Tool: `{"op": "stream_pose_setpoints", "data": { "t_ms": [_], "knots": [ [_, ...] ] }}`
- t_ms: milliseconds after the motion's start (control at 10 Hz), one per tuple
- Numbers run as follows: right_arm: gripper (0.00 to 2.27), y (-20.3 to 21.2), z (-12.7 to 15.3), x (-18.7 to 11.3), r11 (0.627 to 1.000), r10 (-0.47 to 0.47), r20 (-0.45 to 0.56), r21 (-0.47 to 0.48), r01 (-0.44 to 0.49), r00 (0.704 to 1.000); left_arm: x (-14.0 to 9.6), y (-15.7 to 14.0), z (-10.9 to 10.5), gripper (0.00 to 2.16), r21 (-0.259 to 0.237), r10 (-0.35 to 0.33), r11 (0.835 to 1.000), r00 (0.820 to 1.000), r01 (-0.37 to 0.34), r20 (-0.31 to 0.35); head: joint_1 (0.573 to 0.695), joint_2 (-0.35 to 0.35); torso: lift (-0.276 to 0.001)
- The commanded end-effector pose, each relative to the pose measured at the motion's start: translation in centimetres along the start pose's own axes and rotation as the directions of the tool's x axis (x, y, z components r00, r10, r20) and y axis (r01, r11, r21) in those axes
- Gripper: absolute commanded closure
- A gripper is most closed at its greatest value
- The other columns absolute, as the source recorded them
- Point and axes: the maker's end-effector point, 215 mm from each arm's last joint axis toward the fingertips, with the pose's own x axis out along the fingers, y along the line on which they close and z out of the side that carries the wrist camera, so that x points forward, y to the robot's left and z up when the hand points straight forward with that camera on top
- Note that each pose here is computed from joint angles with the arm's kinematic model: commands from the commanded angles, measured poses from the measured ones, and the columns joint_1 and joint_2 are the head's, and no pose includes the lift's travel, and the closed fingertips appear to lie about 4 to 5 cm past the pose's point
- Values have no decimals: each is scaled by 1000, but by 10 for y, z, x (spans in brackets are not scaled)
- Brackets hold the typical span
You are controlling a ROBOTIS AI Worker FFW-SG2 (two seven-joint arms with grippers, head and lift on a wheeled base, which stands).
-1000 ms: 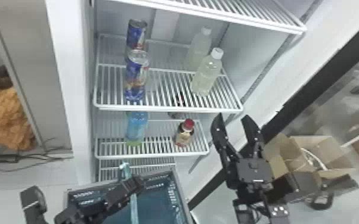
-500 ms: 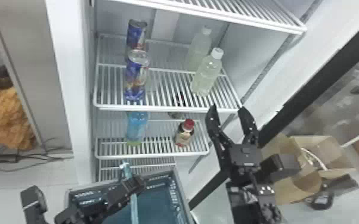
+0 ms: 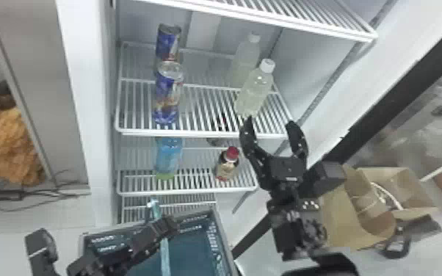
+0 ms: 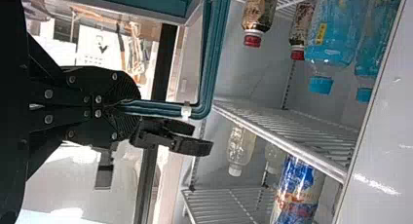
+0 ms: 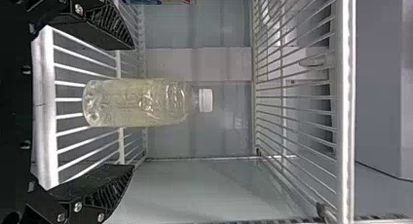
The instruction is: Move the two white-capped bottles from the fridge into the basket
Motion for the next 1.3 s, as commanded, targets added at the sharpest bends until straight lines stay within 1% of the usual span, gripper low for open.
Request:
{"op": "stream_pose_setpoints", "data": {
  "t_ms": [0,200,600,900,1200],
  "knots": [
    [180,1,-2,16,1000,4,7,2,-4,1000,0,0,0,1184,-1,-1,1000,1000,1,0,695,-350,0],
    [180,4,-3,38,1000,12,18,0,-12,1000,1,-1,1,1184,1,-2,1000,1000,2,0,695,-350,0],
    [180,-3,-7,67,1000,-2,25,-4,2,1000,1,-1,1,1184,2,-2,1000,1000,2,2,695,-350,0],
    [179,-2,-5,84,1000,-1,29,-6,1,1000,1,-2,5,1184,9,-3,1000,1000,3,10,695,-350,0],
    [179,-3,-13,96,1000,-1,-12,-4,1,1000,1,-2,4,1184,5,-4,1000,1000,3,11,695,-350,0]
  ]
}}
